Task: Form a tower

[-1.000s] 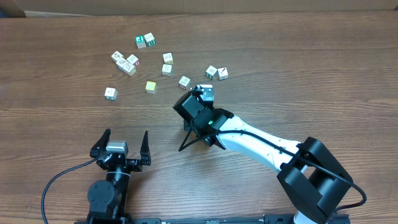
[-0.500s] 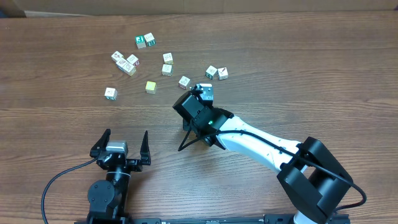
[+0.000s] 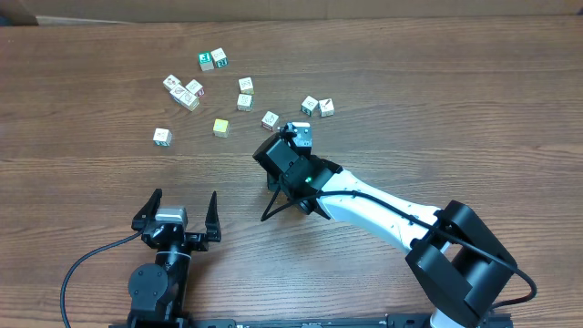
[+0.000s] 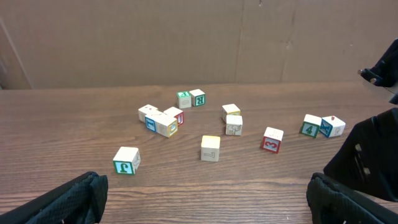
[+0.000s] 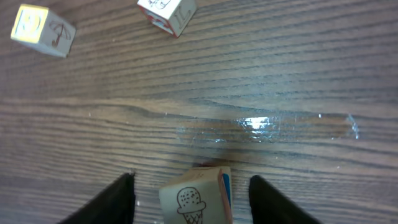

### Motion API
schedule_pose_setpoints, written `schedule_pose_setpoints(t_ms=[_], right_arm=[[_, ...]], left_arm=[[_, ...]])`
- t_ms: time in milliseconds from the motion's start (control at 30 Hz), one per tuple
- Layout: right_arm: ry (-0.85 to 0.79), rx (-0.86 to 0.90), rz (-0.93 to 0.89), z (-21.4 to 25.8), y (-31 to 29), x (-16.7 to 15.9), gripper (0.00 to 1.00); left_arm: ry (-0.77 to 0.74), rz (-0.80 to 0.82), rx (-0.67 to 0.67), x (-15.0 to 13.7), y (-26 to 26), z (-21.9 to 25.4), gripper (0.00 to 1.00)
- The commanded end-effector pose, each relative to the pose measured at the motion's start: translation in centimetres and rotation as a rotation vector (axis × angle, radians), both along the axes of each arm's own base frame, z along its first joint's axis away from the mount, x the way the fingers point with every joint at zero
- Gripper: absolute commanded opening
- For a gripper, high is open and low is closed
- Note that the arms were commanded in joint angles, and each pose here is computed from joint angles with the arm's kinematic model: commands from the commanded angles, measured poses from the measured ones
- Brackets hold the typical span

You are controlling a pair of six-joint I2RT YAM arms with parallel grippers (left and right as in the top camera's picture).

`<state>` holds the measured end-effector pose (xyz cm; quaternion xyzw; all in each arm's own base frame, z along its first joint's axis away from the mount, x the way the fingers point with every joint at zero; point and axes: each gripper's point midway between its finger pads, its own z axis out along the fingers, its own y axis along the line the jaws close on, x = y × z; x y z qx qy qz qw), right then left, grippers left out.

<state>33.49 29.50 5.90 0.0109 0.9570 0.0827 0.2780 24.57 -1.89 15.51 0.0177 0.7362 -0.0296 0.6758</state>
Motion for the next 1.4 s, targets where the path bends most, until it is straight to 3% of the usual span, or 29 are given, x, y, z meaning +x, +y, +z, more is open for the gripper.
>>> schedule_pose_setpoints(t_ms=[0,400,633,1367], right_arm=[[-0.002,-0.008,0.005,-0.4,0.1,-0.2,0.62],[0.044,-0.034,0.015,-2.0,-0.2,-0.8,0.63],[0.051,-0.041,0.014,-2.5,-0.2,-0.8,0.52],[0.049,-0.041,0.014,-2.0,0.0,-0.6,0.4]], left_arm=[[-0.011,-0.006,0.014,0.0,0.0,0.1,0.99],[-0.011,-0.006,0.014,0.0,0.0,0.1,1.0],[-0.011,-0.006,0.014,0.0,0.0,0.1,1.0],[-0.011,-0.006,0.014,0.0,0.0,0.1,0.99]])
